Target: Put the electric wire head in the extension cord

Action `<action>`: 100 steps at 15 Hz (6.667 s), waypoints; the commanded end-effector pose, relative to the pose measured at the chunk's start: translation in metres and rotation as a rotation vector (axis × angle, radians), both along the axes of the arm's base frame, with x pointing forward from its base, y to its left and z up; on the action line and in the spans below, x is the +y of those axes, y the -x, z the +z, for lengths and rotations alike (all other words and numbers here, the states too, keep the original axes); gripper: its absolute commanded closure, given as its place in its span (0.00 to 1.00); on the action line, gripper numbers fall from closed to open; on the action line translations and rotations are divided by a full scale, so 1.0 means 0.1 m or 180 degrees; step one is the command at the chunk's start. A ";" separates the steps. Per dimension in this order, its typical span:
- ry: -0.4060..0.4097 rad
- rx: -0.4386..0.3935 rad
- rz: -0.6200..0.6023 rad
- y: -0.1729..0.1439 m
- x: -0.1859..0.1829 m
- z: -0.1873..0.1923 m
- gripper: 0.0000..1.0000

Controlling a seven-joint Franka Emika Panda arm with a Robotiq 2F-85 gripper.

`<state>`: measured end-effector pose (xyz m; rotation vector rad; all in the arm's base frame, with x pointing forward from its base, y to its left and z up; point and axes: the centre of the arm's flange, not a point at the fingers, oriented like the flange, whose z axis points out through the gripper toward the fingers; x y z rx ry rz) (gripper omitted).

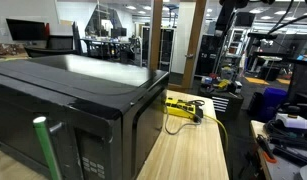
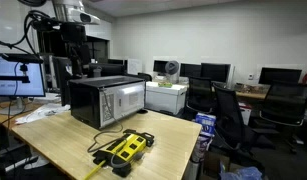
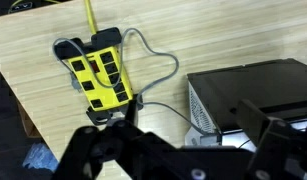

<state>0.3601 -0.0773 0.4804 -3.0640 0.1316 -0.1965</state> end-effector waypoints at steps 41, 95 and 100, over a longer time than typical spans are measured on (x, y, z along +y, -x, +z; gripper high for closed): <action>-0.0108 0.0395 0.0091 -0.22 -0.45 -0.32 0.00; 0.0431 0.0689 0.0661 -0.92 -2.54 -3.23 0.00; 0.0454 0.0623 0.0634 -0.95 -2.66 -3.33 0.00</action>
